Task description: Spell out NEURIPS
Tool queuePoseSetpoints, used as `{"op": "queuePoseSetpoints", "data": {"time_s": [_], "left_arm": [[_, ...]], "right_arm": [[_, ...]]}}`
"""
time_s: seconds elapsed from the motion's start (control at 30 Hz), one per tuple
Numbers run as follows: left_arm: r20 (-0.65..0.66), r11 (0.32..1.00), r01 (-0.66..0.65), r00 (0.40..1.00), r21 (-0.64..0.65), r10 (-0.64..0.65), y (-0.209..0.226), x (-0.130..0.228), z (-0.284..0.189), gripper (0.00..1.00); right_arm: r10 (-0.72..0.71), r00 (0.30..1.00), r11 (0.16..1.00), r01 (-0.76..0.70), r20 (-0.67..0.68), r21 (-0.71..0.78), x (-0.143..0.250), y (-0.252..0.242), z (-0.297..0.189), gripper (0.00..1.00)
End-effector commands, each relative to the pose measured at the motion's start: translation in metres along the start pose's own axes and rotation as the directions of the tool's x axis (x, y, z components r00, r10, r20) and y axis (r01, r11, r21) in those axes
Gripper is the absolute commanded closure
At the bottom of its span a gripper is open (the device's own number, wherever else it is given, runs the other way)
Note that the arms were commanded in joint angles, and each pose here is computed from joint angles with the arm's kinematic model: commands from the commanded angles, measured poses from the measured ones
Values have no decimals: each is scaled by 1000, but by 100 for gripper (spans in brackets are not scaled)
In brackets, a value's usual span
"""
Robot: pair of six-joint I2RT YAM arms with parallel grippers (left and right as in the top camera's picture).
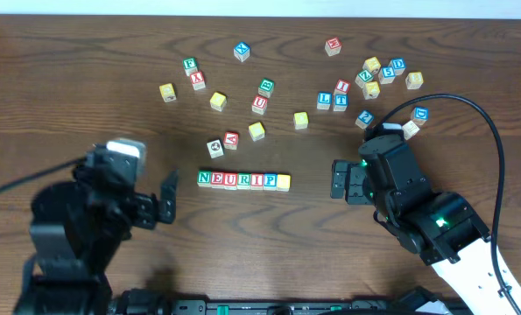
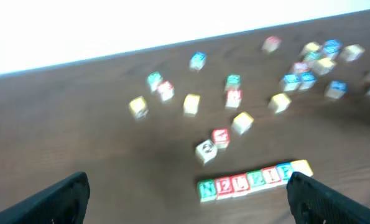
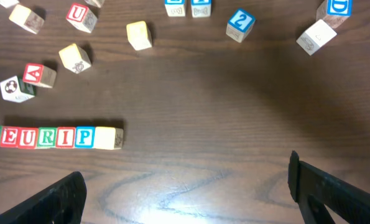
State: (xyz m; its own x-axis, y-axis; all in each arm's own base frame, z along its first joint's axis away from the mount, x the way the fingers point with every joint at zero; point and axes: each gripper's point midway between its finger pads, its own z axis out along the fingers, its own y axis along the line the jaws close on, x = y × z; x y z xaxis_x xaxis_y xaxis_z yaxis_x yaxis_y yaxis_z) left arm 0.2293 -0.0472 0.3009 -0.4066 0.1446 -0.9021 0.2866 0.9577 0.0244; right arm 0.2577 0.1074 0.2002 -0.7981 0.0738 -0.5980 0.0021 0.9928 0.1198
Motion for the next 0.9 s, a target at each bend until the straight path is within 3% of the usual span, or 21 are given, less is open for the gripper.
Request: {"op": "queuePoseSetpoints", "data": {"time_s": [0.0, 0.23, 0.7, 0.87], "left_arm": [[80, 998, -55, 995, 37, 52, -14, 14, 1, 1], [352, 991, -126, 931, 52, 100, -30, 42, 12, 1], [629, 977, -210, 765, 35, 142, -41, 64, 36, 1], [574, 979, -199, 808, 54, 133, -40, 77, 46, 1]], "right_arm": [[-7, 1000, 1000, 7, 19, -2, -5, -1, -5, 1], [-7, 1000, 1000, 7, 20, -2, -5, -1, -5, 1], [-7, 1000, 1000, 7, 19, -2, -5, -1, -5, 1], [-7, 1000, 1000, 7, 19, -2, -5, -1, -5, 1]]}}
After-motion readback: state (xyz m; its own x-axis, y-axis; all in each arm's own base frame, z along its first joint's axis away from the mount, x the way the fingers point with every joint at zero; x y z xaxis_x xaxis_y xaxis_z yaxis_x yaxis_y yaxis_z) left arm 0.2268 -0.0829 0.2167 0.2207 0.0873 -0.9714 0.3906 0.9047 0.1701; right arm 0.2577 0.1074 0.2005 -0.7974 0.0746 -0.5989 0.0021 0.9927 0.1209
